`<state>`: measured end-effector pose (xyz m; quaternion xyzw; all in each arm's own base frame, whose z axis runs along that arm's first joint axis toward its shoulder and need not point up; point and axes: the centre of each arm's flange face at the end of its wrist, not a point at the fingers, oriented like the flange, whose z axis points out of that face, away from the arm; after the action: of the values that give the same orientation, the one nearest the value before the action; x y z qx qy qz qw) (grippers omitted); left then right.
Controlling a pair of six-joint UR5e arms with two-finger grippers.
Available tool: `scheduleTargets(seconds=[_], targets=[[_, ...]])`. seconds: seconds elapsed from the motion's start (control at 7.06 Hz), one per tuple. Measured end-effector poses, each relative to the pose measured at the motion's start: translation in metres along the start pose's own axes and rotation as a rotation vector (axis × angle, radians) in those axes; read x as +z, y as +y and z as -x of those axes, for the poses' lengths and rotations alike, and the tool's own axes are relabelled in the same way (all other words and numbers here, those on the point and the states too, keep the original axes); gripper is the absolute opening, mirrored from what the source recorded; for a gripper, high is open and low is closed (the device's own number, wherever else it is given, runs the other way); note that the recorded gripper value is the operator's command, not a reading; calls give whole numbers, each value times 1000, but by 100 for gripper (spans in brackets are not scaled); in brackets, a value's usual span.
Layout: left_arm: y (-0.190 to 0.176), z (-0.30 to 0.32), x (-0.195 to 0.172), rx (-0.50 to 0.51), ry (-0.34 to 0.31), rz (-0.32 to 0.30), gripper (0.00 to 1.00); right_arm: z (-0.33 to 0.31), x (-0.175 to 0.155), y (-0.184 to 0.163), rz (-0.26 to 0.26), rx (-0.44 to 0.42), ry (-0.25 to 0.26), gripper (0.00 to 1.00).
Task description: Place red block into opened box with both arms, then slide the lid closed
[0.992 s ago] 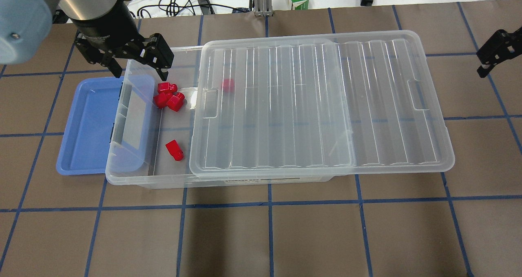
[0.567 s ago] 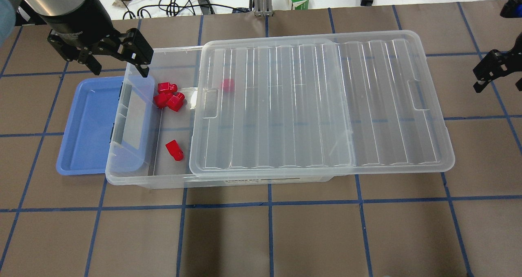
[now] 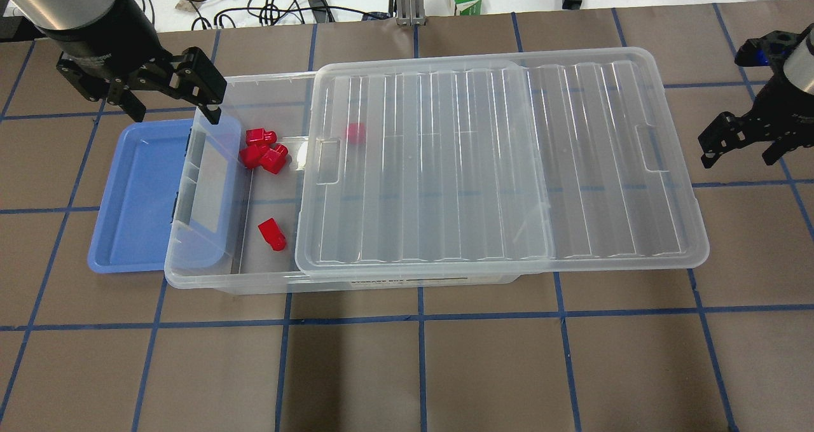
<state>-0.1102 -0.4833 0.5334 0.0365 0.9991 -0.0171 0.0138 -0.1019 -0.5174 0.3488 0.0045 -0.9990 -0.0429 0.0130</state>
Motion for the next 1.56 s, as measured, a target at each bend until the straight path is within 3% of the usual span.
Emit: scheduleTargets(seconds=[0.57,0.99,1.56], targets=[[-4,2,5,-4,6,6,100,52,0,-9,-6,-35,-4,100],[-5,2,6,-5,8,6,100,112,-3,-15,-39,-72,10,100],[-5,2,6,-6,10,7,100,191,-8,-13,-76,-74,-14,100]])
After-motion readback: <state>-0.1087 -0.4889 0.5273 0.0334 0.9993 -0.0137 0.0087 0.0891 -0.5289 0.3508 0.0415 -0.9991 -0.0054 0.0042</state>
